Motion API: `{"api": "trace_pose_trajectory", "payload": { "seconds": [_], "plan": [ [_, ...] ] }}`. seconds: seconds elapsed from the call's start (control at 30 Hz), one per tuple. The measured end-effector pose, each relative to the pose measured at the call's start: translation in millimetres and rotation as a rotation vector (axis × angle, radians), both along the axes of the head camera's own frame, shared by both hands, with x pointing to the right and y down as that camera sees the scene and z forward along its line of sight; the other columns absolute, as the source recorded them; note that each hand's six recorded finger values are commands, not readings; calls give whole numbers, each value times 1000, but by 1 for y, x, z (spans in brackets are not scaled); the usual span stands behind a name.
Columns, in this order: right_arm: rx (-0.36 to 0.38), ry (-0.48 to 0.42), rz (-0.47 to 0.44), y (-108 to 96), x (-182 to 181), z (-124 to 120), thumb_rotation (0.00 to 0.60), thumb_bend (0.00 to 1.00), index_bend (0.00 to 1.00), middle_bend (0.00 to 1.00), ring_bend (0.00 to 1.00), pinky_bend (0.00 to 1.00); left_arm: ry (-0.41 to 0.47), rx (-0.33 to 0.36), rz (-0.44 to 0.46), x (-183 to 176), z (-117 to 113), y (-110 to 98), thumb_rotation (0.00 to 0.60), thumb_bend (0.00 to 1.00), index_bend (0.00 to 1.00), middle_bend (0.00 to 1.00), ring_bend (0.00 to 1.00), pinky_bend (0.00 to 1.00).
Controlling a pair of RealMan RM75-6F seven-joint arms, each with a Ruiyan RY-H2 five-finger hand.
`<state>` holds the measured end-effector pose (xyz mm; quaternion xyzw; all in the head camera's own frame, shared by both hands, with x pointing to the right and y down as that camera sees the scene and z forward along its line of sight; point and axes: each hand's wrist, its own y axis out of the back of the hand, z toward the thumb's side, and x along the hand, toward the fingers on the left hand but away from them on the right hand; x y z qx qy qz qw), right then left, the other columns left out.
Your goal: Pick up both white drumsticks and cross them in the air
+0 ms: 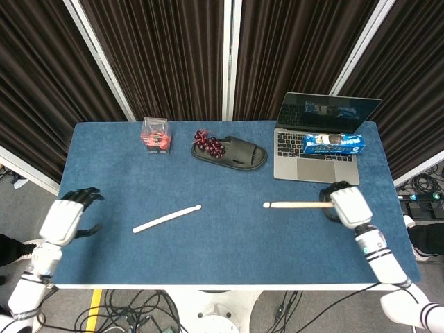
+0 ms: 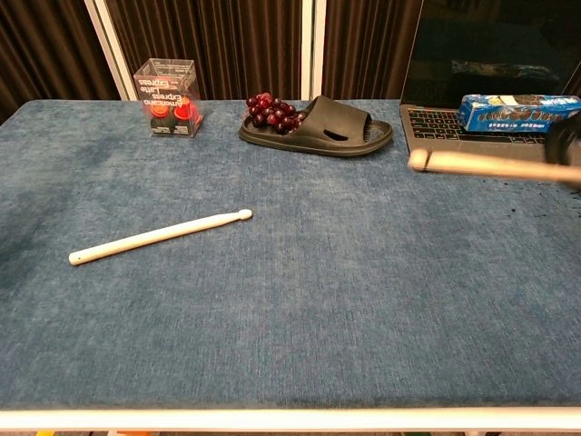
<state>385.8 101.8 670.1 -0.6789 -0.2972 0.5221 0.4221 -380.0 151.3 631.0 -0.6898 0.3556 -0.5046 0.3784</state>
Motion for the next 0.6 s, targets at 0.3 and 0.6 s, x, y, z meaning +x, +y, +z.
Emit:
{"api": "trace_pose_trajectory", "payload": {
  "seconds": [0.3, 0.6],
  "plan": [
    [119, -21, 101, -28, 26, -50, 600, 789, 597, 577, 334, 312, -23, -149, 44, 64, 51, -12, 600, 174, 438, 463, 694, 832],
    [106, 3, 127, -23, 39, -50, 600, 789, 599, 574, 334, 312, -121, -232, 86, 115, 91, -2, 600, 173, 451, 478, 758, 861]
  ]
}}
